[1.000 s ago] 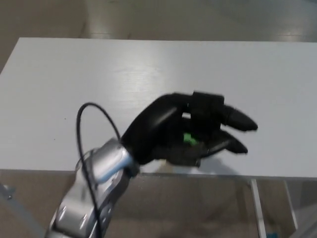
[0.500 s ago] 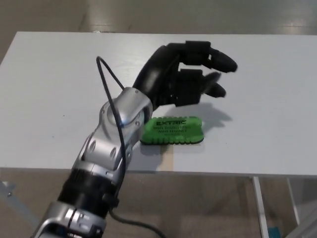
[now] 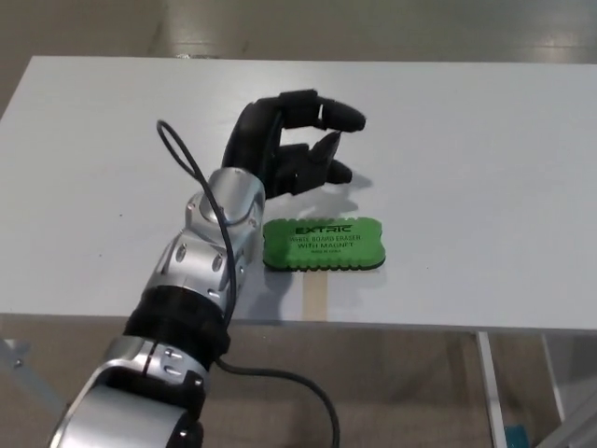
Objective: Use the left hand to press on the green eraser and wipe the desk from center to the left and then back to center.
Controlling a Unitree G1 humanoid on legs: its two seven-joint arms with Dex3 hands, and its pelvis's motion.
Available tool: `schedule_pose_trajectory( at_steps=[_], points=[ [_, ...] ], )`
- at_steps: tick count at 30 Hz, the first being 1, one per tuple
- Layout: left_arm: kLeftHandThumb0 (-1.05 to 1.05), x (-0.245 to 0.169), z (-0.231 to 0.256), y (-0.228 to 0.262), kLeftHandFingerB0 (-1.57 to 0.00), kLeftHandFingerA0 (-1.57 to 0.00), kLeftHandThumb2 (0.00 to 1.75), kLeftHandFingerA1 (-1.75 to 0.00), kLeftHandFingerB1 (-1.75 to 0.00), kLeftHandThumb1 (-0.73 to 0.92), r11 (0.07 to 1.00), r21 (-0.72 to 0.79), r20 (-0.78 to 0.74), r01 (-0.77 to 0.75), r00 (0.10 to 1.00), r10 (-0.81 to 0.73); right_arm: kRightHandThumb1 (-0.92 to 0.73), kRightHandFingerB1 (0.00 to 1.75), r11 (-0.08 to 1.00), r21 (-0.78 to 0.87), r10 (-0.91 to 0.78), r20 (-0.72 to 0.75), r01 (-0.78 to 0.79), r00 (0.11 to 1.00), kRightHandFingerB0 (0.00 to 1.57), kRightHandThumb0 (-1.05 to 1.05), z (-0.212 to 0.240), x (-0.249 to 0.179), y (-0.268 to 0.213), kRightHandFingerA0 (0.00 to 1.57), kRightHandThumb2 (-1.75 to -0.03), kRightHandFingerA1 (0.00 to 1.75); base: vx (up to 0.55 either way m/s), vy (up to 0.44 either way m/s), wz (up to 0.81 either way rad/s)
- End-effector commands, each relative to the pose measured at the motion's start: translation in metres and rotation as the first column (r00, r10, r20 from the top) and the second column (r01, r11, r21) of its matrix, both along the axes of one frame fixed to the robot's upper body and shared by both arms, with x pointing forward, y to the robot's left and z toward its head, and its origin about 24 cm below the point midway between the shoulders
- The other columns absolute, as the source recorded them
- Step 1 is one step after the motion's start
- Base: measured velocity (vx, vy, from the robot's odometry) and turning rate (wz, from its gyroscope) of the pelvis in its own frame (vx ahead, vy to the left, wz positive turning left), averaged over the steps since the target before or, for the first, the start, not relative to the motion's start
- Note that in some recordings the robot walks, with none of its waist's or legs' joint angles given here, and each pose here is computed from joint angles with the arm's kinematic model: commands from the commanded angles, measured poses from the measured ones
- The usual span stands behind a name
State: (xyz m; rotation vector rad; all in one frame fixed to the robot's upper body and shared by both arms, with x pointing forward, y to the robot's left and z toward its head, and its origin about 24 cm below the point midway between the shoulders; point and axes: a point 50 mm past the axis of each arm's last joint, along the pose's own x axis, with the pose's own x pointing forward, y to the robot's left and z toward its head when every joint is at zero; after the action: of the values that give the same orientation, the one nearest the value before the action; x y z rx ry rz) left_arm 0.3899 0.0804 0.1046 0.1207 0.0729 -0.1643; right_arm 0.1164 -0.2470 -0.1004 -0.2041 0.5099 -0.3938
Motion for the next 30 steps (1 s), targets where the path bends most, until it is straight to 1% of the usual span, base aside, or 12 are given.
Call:
schedule_pose_trajectory(
  at_steps=[1,4,5,9,10,12,13,15,16,25,30],
  points=[
    [-0.15,-0.004,-0.010,-0.004,-0.86,-0.90,0.66,-0.94,-0.88,0.88,0.999,0.012,0.023,-0.050,0.999,0.050,-0.70,0.47,0.999,0.035,-0.016,0.011,0.016,1.000,0.52,-0.23,-0.002,-0.003,0.002,0.70,-0.60,0.53,0.00,0.000,0.00],
    [-0.15,-0.008,-0.020,-0.006,-0.86,-0.90,0.66,-0.94,-0.87,0.88,0.999,0.026,0.004,-0.042,0.999,0.042,-0.70,0.47,0.999,0.036,-0.010,0.007,0.010,1.000,0.52,-0.23,-0.001,-0.004,0.002,0.70,-0.60,0.53,0.00,0.000,0.00],
    [-0.15,-0.012,-0.026,-0.009,-0.87,-0.91,0.66,-0.97,-0.86,0.88,0.999,0.035,0.002,-0.019,1.000,0.019,-0.70,0.47,0.999,0.039,-0.008,0.007,0.008,1.000,0.52,-0.23,-0.001,-0.003,0.002,0.69,-0.60,0.53,0.00,0.000,0.00],
    [-0.15,-0.019,-0.039,-0.016,-0.87,-0.90,0.67,-0.95,-0.84,0.87,0.997,0.075,-0.017,0.030,0.999,-0.029,-0.70,0.47,0.999,0.046,-0.009,0.000,0.009,1.000,0.52,-0.23,-0.001,-0.003,0.002,0.70,-0.60,0.53,0.00,0.000,0.00],
    [-0.16,-0.022,-0.042,-0.019,-0.87,-0.91,0.66,-0.90,-0.84,0.84,0.994,0.099,-0.019,0.037,0.999,-0.036,-0.71,0.48,0.999,0.052,-0.011,0.004,0.011,1.000,0.53,-0.23,-0.001,-0.003,0.002,0.70,-0.60,0.53,0.00,0.000,0.00],
    [-0.17,-0.026,-0.048,-0.024,-0.88,-0.92,0.65,-0.89,-0.84,0.84,0.990,0.136,-0.021,0.046,0.999,-0.043,-0.71,0.48,0.998,0.064,-0.013,0.012,0.013,1.000,0.53,-0.24,0.000,-0.002,0.003,0.70,-0.60,0.54,0.00,0.000,0.00],
    [-0.18,-0.028,-0.050,-0.026,-0.87,-0.91,0.64,-0.85,-0.83,0.84,0.989,0.138,-0.025,0.053,0.998,-0.050,-0.71,0.48,0.998,0.065,-0.011,0.012,0.010,1.000,0.53,-0.24,0.000,-0.002,0.002,0.70,-0.60,0.54,0.00,0.000,0.00],
    [-0.18,-0.030,-0.052,-0.028,-0.87,-0.91,0.64,-0.85,-0.83,0.84,0.989,0.137,-0.029,0.063,0.998,-0.060,-0.71,0.48,0.998,0.065,-0.007,0.013,0.006,1.000,0.53,-0.24,0.000,-0.002,0.002,0.70,-0.60,0.54,0.00,0.000,0.00],
    [-0.18,-0.032,-0.054,-0.030,-0.88,-0.92,0.65,-0.82,-0.81,0.84,0.989,0.137,-0.031,0.063,0.998,-0.059,-0.72,0.49,0.998,0.068,-0.009,0.015,0.008,1.000,0.54,-0.24,0.000,-0.002,0.002,0.70,-0.60,0.54,0.00,0.000,0.00],
    [-0.19,-0.045,-0.073,-0.028,-0.90,-0.92,0.65,-0.82,-0.76,0.84,0.989,0.137,-0.060,0.057,0.997,-0.049,-0.72,0.49,0.998,0.061,-0.010,0.014,0.009,1.000,0.55,-0.24,-0.001,-0.001,0.002,0.70,-0.60,0.53,0.00,0.000,0.00],
    [-0.19,-0.052,-0.086,-0.024,-0.90,-0.91,0.64,-0.82,-0.79,0.84,0.993,0.114,-0.091,0.039,0.995,-0.029,-0.72,0.49,0.998,0.062,-0.007,0.013,0.007,1.000,0.55,-0.24,0.000,-0.002,0.002,0.70,-0.60,0.53,0.00,0.000,0.00]
  ],
)
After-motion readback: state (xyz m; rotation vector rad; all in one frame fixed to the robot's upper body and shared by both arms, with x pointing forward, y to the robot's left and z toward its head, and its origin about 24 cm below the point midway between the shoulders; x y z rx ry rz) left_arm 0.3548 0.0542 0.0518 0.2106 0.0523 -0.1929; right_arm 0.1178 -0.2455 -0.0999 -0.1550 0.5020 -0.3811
